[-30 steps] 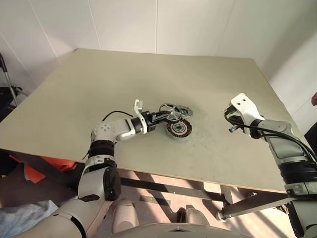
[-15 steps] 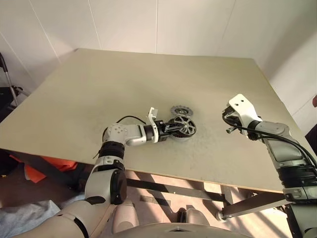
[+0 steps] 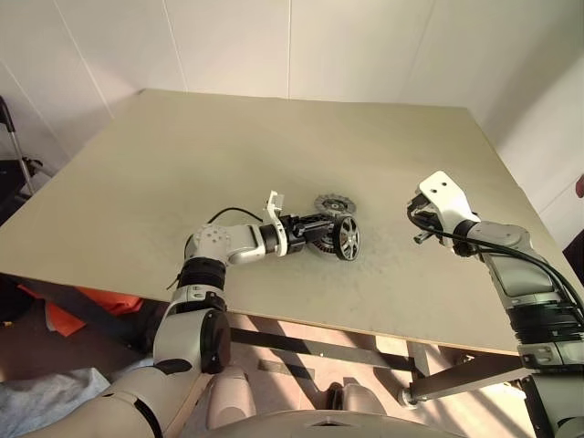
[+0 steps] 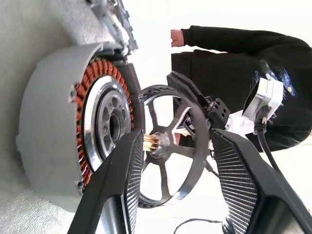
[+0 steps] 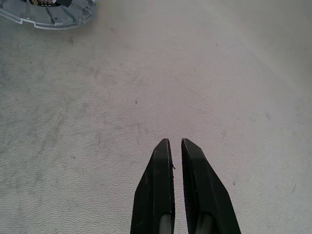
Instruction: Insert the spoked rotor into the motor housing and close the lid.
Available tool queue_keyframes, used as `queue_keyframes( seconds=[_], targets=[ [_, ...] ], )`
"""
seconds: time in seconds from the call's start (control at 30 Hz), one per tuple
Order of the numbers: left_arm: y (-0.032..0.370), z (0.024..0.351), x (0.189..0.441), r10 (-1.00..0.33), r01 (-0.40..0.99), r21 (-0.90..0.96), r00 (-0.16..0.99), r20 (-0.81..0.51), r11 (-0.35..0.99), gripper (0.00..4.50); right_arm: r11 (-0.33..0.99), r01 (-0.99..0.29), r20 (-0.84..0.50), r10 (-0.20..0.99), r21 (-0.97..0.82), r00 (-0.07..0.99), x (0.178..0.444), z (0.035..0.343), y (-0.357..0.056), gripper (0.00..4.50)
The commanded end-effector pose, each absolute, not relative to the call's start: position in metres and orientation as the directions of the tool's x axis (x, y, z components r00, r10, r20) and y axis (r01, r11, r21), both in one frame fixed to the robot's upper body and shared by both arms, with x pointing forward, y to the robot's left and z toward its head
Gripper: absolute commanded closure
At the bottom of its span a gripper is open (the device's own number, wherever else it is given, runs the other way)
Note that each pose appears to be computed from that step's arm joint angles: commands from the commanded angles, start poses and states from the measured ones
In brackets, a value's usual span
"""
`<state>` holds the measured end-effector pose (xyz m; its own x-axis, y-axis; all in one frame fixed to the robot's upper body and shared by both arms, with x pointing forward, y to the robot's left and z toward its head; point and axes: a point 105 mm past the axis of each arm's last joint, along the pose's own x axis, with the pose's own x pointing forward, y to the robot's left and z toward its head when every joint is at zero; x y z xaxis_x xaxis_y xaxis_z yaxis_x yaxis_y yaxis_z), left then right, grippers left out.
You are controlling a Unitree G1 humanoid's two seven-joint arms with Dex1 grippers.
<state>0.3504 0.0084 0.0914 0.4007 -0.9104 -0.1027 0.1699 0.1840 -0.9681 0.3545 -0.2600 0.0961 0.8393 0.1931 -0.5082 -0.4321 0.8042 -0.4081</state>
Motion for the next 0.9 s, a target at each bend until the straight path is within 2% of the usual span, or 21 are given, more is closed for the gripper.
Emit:
queue_keyframes(
  seconds=[0.03, 0.17, 0.33, 0.73, 0.9],
  targets=[
    [0.032, 0.108, 0.359, -0.884, 0.230, -0.952, 0.461, -0.077, 0.202, 2.16, 0.793, -0.430, -0.450, 0.224, -0.431, 0.865, 0.357, 0.117, -0.255, 4.15],
    [0.053, 0.119, 0.362, -0.860, 0.276, -0.935, 0.508, -0.054, 0.222, 2.16, 0.752, -0.508, -0.450, 0.314, -0.421, 0.836, 0.342, 0.121, -0.246, 4.15],
    [0.071, 0.125, 0.361, -0.833, 0.310, -0.917, 0.552, -0.042, 0.251, 2.16, 0.666, -0.634, -0.450, 0.462, -0.393, 0.764, 0.319, 0.129, -0.212, 4.15],
    [0.089, 0.122, 0.372, -0.764, 0.281, -0.914, 0.643, -0.047, 0.293, 2.16, 0.605, -0.725, -0.441, 0.580, -0.329, 0.685, 0.321, 0.118, -0.157, 4.15],
    [0.097, 0.113, 0.372, -0.744, 0.254, -0.913, 0.664, -0.074, 0.318, 2.16, 0.587, -0.742, -0.419, 0.614, -0.322, 0.668, 0.331, 0.122, -0.137, 4.15]
  ],
)
